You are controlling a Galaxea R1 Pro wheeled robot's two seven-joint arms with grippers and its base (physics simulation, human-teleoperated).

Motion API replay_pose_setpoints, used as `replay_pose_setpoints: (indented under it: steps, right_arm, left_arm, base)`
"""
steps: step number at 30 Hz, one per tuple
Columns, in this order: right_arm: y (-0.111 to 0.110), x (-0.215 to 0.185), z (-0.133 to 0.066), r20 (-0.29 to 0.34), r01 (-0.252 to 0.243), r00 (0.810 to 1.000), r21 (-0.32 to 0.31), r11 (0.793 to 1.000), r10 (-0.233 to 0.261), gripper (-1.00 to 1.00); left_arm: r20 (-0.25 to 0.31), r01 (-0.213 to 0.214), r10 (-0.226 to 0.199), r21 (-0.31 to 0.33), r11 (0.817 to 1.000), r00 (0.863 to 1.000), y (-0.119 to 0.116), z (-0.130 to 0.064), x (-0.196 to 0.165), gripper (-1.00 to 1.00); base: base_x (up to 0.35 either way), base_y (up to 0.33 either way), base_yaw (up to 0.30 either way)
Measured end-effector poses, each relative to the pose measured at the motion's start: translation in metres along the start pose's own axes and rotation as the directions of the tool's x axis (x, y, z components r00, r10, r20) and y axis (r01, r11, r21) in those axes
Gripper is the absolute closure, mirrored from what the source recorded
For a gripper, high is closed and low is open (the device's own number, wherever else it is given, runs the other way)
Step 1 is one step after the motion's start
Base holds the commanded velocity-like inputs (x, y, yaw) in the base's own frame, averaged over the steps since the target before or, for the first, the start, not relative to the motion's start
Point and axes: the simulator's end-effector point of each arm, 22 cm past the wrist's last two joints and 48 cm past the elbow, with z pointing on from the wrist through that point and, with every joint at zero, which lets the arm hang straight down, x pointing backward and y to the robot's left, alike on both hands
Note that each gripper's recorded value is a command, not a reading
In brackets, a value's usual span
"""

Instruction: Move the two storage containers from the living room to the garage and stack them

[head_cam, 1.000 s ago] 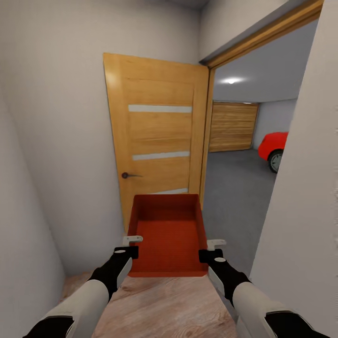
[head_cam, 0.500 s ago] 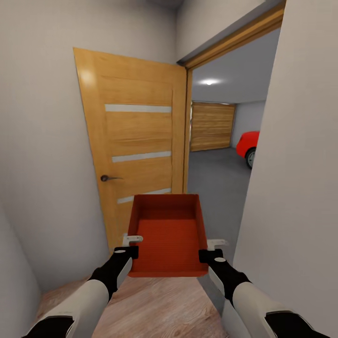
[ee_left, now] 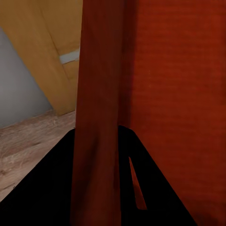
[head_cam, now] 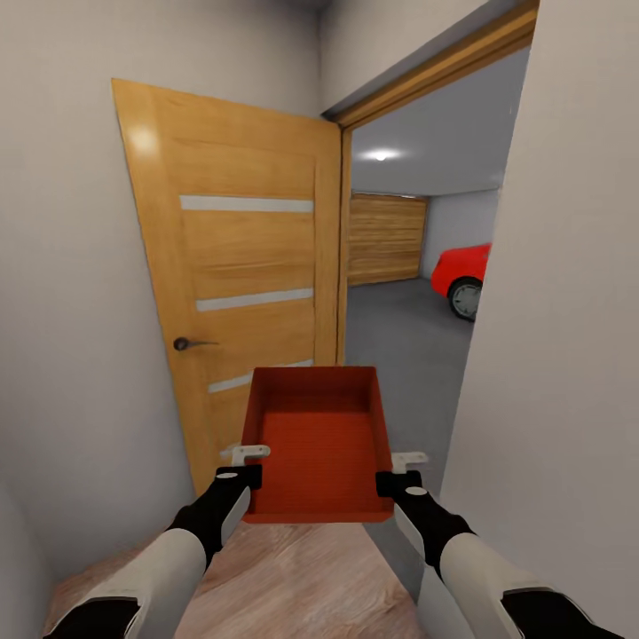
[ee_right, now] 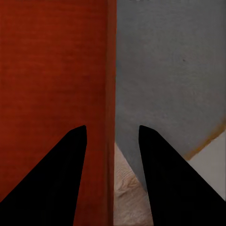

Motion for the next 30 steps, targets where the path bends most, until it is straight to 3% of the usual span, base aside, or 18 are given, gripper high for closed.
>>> replay_pose_setpoints:
  steps: [10,19,30]
  right_arm:
    - [-0.0001,0.0003,0.0,-0.002,0.0,1.0,0.0,1.0,0.0,1.0]
    - [0.0002,0.0022,0.0003,-0.009,0.0,1.0,-0.001,1.0,0.0,1.0]
    - [0.0001,0.0002,-0.0001,-0.004,0.001,1.0,0.0,1.0,-0.001,1.0]
  left_arm:
    - [-0.002,0.0,0.0,0.0,1.0,1.0,-0.0001,0.0,0.0004,1.0]
    - [-0.009,-0.002,0.002,0.0,1.0,1.0,0.0,0.0003,0.002,1.0]
    - [-0.005,-0.001,0.001,0.0,1.0,1.0,0.0002,-0.0002,0.0006,1.0]
  base:
    - [0.247,0.208,-0.023]
    - [0.199,0.14,-0.216]
    - [0.016,0.007,-0.243]
